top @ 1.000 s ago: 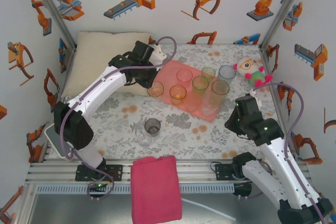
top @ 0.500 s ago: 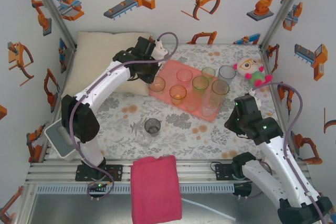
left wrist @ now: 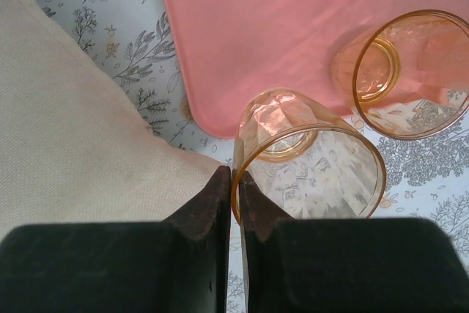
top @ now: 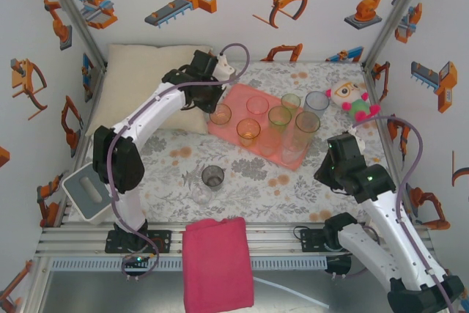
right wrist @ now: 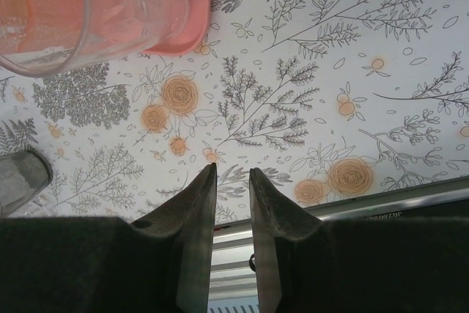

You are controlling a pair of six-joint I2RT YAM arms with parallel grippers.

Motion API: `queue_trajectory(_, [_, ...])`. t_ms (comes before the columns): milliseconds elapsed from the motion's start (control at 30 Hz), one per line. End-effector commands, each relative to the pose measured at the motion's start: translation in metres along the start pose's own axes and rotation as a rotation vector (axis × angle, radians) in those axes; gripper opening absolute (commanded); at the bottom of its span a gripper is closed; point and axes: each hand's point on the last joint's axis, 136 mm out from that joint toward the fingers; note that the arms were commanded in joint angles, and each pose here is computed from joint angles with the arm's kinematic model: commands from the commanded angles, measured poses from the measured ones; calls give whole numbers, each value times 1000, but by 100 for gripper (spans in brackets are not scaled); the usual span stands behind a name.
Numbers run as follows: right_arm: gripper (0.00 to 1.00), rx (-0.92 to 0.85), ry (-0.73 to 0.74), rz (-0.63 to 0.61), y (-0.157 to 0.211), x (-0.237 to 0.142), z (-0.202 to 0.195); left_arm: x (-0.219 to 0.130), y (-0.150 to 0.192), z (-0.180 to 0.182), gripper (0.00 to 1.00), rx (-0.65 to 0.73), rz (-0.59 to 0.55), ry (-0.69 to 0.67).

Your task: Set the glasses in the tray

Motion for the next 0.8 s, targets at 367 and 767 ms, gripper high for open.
queue_trajectory(367, [28,2,29,-23,-7,-9,-4,36,-17,10,15,3,-23,-10])
queue_trajectory(767, [28,9,39,-12,-4,-5,-5,63,-8,22,15,-5,13,-12])
Point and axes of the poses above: each hand's point on the last joint's axis, 136 mm out from that joint toward the fingers, its own x axis out along the fingers, its own z axis along the line the jaws close on, y = z × x, and after that the axes turned 12 degrees about -x, right-handed
